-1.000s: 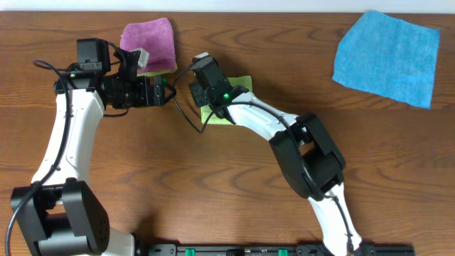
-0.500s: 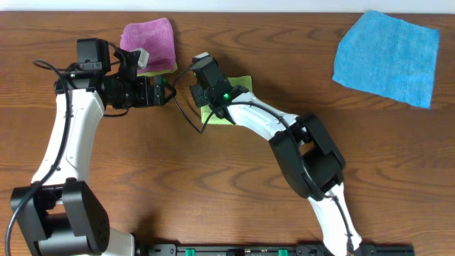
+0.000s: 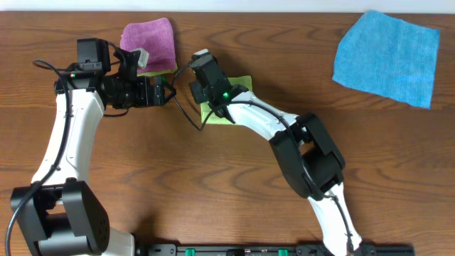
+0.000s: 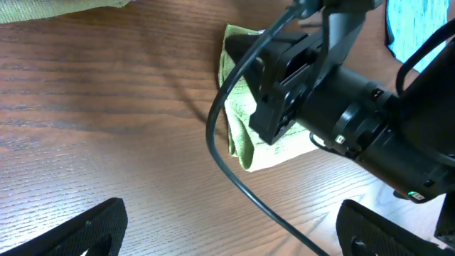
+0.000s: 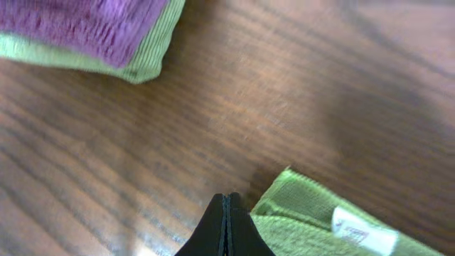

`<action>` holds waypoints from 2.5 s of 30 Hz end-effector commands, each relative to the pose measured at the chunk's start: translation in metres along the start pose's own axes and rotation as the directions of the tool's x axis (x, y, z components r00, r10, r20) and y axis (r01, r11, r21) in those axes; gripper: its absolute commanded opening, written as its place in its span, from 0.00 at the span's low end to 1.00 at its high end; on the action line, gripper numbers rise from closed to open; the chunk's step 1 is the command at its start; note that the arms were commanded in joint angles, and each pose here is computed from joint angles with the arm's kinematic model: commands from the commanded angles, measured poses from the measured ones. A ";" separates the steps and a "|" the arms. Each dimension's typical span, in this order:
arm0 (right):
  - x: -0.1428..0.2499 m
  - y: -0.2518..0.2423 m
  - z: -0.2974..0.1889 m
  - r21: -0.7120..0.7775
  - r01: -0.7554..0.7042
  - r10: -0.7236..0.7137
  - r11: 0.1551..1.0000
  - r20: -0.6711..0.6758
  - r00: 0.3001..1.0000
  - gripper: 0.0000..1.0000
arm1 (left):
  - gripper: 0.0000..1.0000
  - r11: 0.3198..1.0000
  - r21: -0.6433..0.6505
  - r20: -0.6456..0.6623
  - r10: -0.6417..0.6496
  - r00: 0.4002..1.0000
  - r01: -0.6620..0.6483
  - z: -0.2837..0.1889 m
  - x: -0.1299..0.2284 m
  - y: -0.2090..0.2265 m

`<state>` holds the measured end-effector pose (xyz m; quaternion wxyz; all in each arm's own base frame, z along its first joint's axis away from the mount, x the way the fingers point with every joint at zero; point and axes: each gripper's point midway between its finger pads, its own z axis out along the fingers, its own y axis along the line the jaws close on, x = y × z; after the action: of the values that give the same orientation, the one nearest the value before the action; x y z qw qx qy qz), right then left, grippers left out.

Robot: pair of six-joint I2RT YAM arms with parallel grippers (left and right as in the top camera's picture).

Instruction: Fold the cloth

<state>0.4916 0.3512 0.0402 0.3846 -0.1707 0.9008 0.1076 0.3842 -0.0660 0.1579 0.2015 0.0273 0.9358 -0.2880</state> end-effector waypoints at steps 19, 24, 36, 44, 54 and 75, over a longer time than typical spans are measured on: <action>0.016 0.001 0.005 -0.104 -0.126 0.114 0.987 -0.108 0.988 0.71 | 0.95 1.000 -0.006 0.015 0.026 1.000 -0.026 -0.005 -0.005 -0.001; 0.039 -0.006 0.008 -0.060 -0.120 0.107 0.991 -0.183 0.977 0.66 | 0.95 1.000 -0.006 0.016 0.026 1.000 -0.026 -0.005 -0.005 -0.001; 0.030 -0.005 0.010 -0.071 -0.123 0.111 0.990 -0.146 0.983 0.19 | 0.95 1.000 -0.006 0.015 0.026 1.000 -0.026 -0.005 -0.005 -0.001; 0.014 -0.004 0.012 -0.078 -0.125 0.118 0.989 -0.079 0.990 0.02 | 0.95 1.000 -0.006 0.015 0.026 1.000 -0.026 -0.005 -0.004 -0.001; 0.017 -0.003 0.012 -0.078 -0.124 0.117 0.989 -0.092 0.989 0.50 | 0.95 1.000 -0.006 0.015 0.026 1.000 -0.026 -0.005 -0.004 -0.001; 0.030 0.002 0.011 -0.040 -0.097 0.092 0.994 -0.125 0.988 0.37 | 0.95 1.000 -0.006 0.015 0.026 1.000 -0.026 -0.005 -0.005 -0.001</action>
<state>0.4758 0.3520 0.0194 0.3173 -0.1459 0.9238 0.1572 0.3842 -0.0660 0.1579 0.2017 0.0273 0.9357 -0.2880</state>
